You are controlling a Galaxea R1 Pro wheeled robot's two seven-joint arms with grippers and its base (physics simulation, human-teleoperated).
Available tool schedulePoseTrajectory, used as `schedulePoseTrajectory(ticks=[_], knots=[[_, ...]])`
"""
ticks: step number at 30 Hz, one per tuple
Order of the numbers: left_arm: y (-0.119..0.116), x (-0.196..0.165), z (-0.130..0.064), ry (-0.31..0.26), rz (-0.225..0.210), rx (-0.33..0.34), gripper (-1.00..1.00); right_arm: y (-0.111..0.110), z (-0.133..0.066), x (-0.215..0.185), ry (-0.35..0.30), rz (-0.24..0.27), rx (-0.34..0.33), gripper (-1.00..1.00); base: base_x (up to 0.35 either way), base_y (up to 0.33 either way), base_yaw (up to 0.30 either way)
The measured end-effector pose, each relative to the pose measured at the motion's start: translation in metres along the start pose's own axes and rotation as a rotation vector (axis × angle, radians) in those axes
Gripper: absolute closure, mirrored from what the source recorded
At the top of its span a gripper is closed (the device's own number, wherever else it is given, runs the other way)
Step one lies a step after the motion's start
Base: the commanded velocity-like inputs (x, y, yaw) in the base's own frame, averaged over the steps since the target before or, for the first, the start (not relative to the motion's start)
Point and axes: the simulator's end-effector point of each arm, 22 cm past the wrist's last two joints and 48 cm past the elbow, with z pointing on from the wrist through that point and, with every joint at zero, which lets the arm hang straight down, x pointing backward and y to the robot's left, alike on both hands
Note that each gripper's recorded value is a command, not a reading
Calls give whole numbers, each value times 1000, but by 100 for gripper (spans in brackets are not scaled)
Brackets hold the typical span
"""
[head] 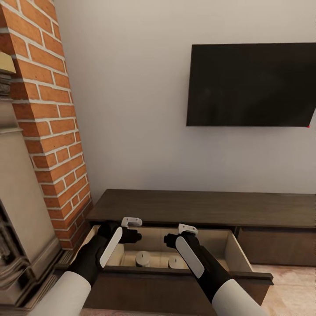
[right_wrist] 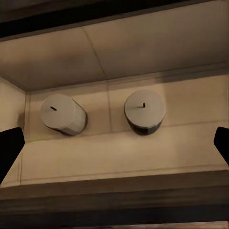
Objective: Place each of the two pumpkins and all three candles from the living room inside a cabinet in the living room (use any cabinet), then make sure every cabinet is closed, and position the cauldron so it is next to a table in the living room.
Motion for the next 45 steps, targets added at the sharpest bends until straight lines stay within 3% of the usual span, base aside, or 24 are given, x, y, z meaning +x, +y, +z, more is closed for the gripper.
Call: schedulePoseTrajectory(ticks=[45], knots=[[-4, -77, -63, 1, 0, 0, -100, 20, -58, -78, 1, 0, 0, -100, -1, 1, 3]])
